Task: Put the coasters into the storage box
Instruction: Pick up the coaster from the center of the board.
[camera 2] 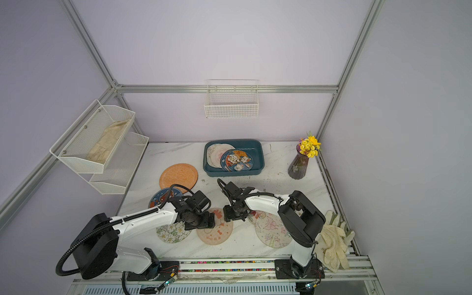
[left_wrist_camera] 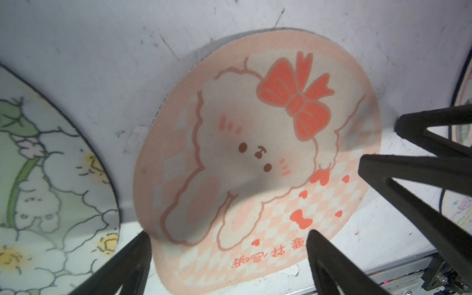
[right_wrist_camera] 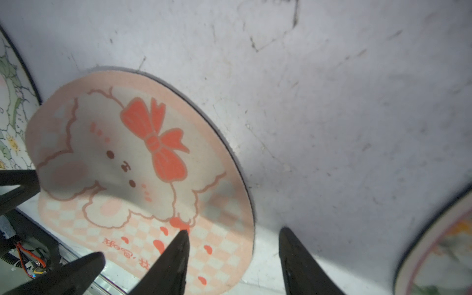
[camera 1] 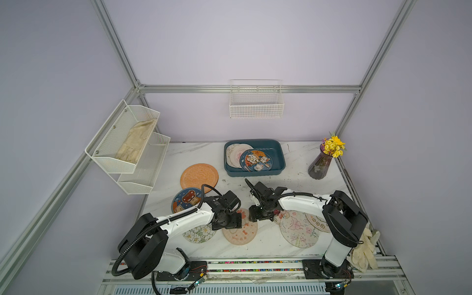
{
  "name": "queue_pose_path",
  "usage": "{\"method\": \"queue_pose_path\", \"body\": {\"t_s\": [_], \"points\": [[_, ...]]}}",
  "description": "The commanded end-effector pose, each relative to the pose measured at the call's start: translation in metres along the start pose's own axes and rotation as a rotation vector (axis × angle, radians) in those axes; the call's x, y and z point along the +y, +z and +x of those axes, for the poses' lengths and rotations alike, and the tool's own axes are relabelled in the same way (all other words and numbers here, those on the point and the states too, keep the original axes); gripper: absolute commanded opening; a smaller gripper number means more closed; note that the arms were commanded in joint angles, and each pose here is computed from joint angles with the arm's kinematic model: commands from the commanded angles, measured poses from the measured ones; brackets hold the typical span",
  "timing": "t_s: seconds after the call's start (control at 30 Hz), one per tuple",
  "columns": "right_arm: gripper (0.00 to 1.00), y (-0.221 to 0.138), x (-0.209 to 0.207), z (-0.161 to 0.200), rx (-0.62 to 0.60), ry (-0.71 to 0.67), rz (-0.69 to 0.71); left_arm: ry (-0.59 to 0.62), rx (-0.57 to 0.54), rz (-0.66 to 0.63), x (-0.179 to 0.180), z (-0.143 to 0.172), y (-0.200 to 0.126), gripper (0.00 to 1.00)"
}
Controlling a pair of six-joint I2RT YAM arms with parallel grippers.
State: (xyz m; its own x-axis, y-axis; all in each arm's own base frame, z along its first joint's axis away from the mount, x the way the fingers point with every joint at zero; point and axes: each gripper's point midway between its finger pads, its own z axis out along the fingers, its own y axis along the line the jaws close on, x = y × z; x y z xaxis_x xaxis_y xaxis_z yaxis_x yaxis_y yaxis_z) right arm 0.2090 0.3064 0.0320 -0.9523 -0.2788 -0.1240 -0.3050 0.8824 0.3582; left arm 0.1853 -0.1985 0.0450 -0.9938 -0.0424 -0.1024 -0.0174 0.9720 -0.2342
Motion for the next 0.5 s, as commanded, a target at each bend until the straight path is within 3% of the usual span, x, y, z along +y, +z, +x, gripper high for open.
{"method": "queue_pose_path", "body": {"t_s": [0.0,0.47], "points": [[0.58,0.011,-0.008,0.007,0.022,0.024,0.037,0.011,0.034,-0.01,0.002,0.007,0.012,0.9],[0.45,0.031,0.007,0.018,0.058,0.019,0.005,0.019,0.033,-0.002,0.0,0.007,0.012,0.85]]}}
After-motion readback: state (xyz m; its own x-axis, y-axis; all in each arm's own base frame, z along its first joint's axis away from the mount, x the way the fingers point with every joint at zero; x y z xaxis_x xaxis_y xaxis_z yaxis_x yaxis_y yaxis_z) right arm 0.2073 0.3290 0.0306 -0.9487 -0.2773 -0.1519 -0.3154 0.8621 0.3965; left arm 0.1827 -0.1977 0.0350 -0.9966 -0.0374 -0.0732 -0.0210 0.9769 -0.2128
